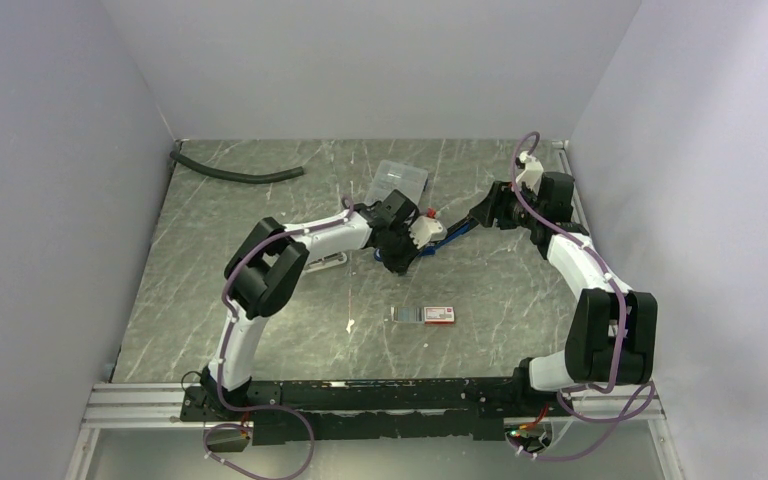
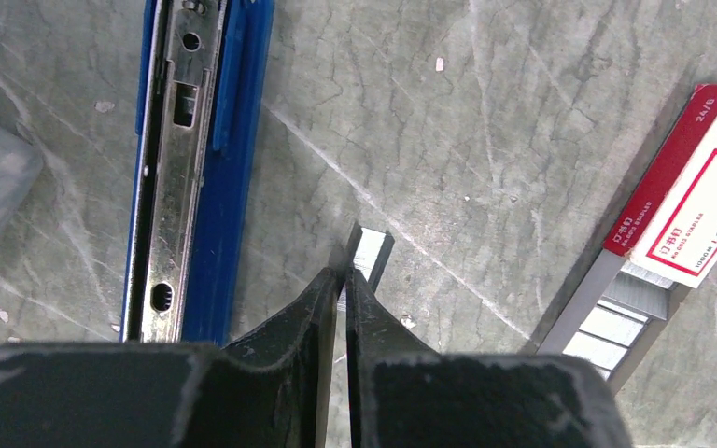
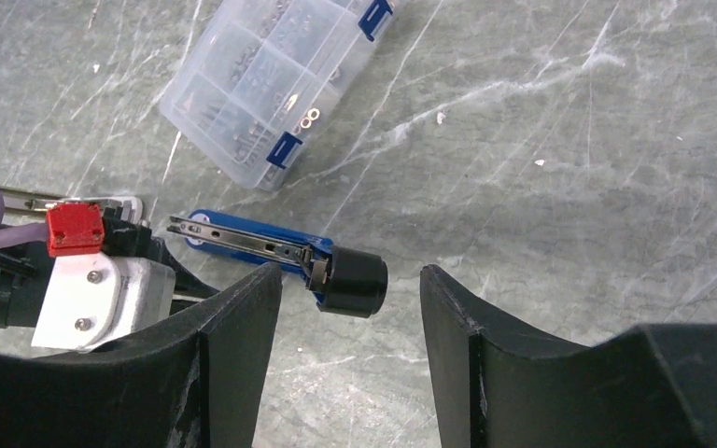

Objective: Load the staples into the stapler

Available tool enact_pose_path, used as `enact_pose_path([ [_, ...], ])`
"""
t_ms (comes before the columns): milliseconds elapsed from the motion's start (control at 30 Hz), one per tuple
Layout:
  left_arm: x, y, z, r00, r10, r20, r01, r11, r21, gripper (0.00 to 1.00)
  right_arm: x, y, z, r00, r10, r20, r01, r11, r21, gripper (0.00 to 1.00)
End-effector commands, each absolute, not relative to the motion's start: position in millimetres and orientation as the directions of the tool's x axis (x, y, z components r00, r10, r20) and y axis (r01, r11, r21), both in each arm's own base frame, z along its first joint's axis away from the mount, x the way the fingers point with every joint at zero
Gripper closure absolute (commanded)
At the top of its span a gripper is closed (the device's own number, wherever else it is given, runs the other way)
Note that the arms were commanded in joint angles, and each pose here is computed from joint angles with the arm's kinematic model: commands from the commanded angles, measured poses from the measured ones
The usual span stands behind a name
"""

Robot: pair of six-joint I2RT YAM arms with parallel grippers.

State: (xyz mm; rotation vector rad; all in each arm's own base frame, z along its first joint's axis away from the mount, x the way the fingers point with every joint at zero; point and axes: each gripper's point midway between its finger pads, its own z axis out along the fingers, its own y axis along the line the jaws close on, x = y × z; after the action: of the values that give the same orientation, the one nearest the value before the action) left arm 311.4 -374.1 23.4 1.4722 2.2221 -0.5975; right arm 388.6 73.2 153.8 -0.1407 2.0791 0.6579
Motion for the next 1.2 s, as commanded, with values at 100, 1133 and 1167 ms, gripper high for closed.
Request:
enact_pose_path([
  [100,305.2,-371.4,26.5,-0.283,0.785,-0.552,0.95,0.309,-0.048,0.86,390.8,72.0,159.0,-0.562,0.153,-0.813,-0.352,0.845,0.402,0.4],
  [1133,275.9,-371.9,95.6,-0.466,0.616,-0.636,0.882,0.262,-0.392,0.97,387.3,64.9,220.6,-0.351,0.02,-0.936,-0.489,0.849,0.202,0.37],
  [1167,275.2,-371.7,101.1,-0.488,0.595,-0.638,0.868,0.253,-0.428,0.97,385.0,66.5,225.1,-0.324,-0.002,-0.946,-0.515,0.839,0.174,0.37],
])
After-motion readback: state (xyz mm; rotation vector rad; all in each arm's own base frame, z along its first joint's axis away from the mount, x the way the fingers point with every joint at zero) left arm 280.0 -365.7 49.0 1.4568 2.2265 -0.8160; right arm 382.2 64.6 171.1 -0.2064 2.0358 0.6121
